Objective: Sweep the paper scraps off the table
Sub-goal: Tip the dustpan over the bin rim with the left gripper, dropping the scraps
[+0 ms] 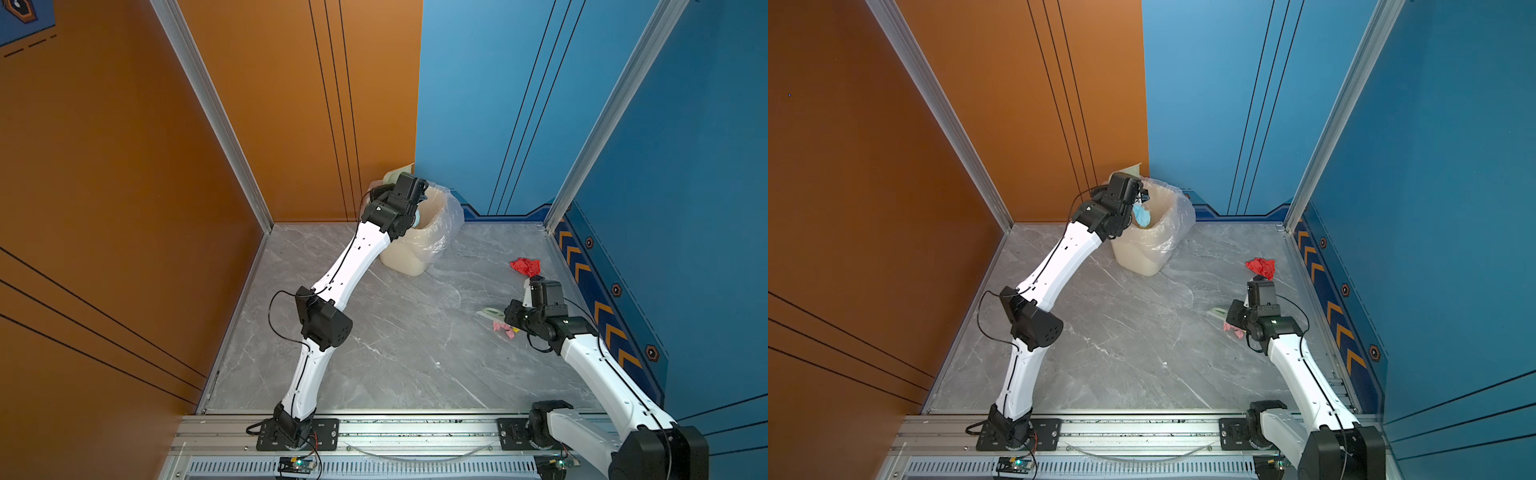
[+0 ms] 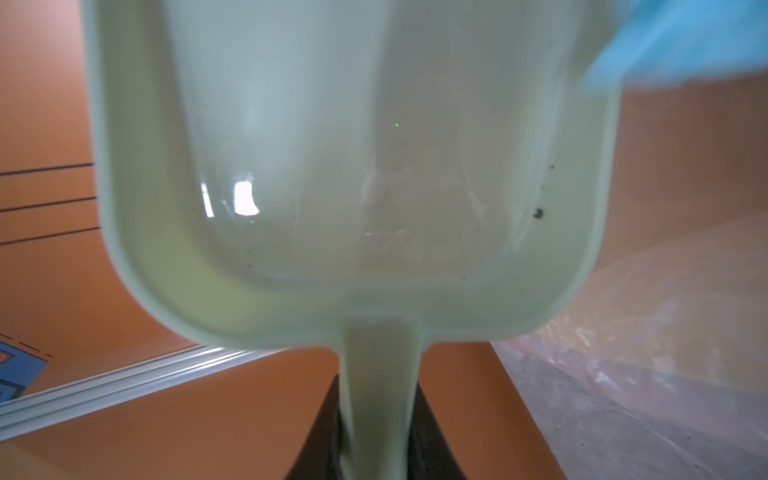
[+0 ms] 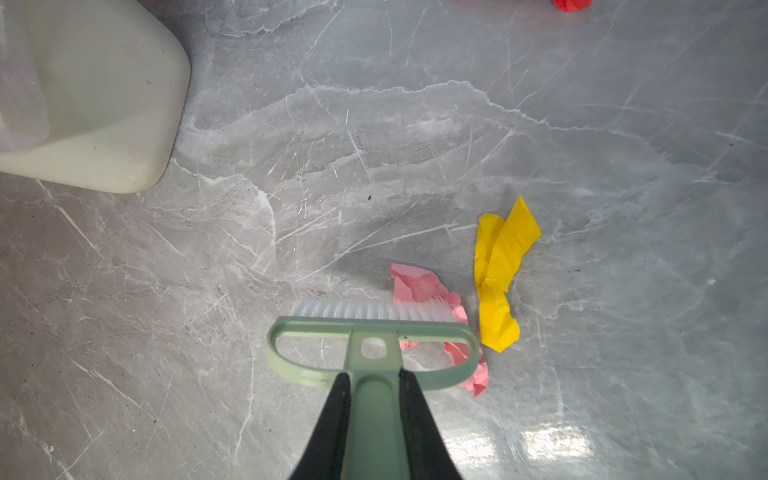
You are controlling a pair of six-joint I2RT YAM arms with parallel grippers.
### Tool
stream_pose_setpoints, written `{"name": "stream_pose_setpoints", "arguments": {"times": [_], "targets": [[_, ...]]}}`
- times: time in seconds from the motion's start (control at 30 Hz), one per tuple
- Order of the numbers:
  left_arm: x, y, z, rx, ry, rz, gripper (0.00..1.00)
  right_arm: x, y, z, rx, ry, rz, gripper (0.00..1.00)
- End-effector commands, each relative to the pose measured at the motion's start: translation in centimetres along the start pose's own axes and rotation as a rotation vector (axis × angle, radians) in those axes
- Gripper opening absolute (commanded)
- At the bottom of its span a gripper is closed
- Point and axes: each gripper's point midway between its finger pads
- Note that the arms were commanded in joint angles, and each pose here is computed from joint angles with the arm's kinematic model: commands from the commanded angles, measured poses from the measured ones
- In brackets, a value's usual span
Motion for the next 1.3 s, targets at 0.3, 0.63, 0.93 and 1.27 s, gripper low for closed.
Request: {"name": "stream_pose_setpoints", "arguments": {"times": [0.3,0.63,0.93,1.27], "targets": [[-0.3,0.7,2.6,-0.002,0.097,-0.008,0.0,0.5,0.1,0.0,0.016,0.017,-0.026,0.0],[0.0,0.2,4.9,0.15,0.103,-0.048,0.0,2.0,1.3,0.3,0.061,0.019,-0.062,0.0],[2.2,0.1,4.6,0.361,-0.04,-0.154,0.0,4.0,2.4,-0.1,0.099,-0.028,-0.083,0.0],[6.1,0.8,2.6,0.506,-0.232,-0.272,0.0,5.3,2.7,-0.7,0.097,-0.066,-0.089,0.0]]}}
Point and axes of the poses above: each gripper's point midway between its finger pads, its own x axis back along the fingers, its own z axis along the line the jaws close on, y = z × x, and after that the axes turned 12 degrees about x, right-handed
